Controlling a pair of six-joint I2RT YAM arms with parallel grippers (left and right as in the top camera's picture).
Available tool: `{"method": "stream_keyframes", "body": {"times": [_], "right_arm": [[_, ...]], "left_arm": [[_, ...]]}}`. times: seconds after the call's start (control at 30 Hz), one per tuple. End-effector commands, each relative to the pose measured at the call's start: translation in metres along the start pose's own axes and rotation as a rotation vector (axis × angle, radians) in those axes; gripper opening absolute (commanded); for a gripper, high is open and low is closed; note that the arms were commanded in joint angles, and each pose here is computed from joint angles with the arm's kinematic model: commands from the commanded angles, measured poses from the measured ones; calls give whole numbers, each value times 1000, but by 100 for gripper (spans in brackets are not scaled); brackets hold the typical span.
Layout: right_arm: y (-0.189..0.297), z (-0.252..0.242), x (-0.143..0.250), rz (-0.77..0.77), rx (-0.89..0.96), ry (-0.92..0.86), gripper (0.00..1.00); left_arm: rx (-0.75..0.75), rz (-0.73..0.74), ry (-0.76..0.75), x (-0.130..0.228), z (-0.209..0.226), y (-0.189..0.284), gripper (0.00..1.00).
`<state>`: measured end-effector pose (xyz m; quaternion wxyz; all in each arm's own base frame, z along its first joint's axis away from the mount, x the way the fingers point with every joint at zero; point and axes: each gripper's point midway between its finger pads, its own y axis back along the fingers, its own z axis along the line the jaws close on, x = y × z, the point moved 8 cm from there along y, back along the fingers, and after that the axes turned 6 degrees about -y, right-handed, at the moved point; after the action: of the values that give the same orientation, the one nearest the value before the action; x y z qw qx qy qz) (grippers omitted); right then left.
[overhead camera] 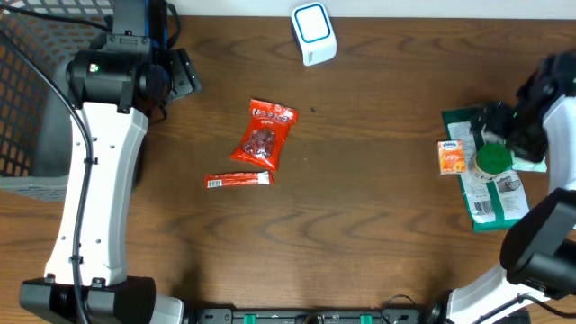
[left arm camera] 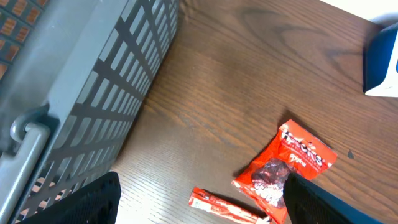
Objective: Scan the item barcode
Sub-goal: 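Carry the jar right and release it onto the gloves pack, then move both grippers toward the red Hacks candy bag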
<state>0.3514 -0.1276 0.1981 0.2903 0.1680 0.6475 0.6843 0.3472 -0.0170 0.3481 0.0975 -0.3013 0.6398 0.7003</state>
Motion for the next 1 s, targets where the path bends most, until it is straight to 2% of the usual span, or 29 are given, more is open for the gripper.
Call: {"method": "stream_keyframes", "body": {"times": [0.0, 0.2, 0.5, 0.6, 0.83, 0.9, 0.97], "right_arm": [[34, 34, 0, 10, -242, 63, 98], [43, 100, 31, 98, -503, 296, 96], [32, 216, 107, 99, -624, 563, 99], [21, 244, 136, 91, -645, 603, 99], [-4, 270, 181, 64, -633, 668, 99], [-9, 270, 186, 72, -631, 669, 99], [-15, 268, 188, 75, -628, 669, 99]], "left_arm": [[-3, -24, 1, -1, 4, 9, 84], [-3, -24, 1, -1, 4, 9, 84], [-3, -24, 1, -1, 4, 9, 84], [-3, -24, 1, -1, 4, 9, 84], [4, -22, 1, -1, 3, 9, 84], [6, -28, 3, -2, 3, 9, 98], [20, -66, 12, -8, 0, 9, 98]]}}
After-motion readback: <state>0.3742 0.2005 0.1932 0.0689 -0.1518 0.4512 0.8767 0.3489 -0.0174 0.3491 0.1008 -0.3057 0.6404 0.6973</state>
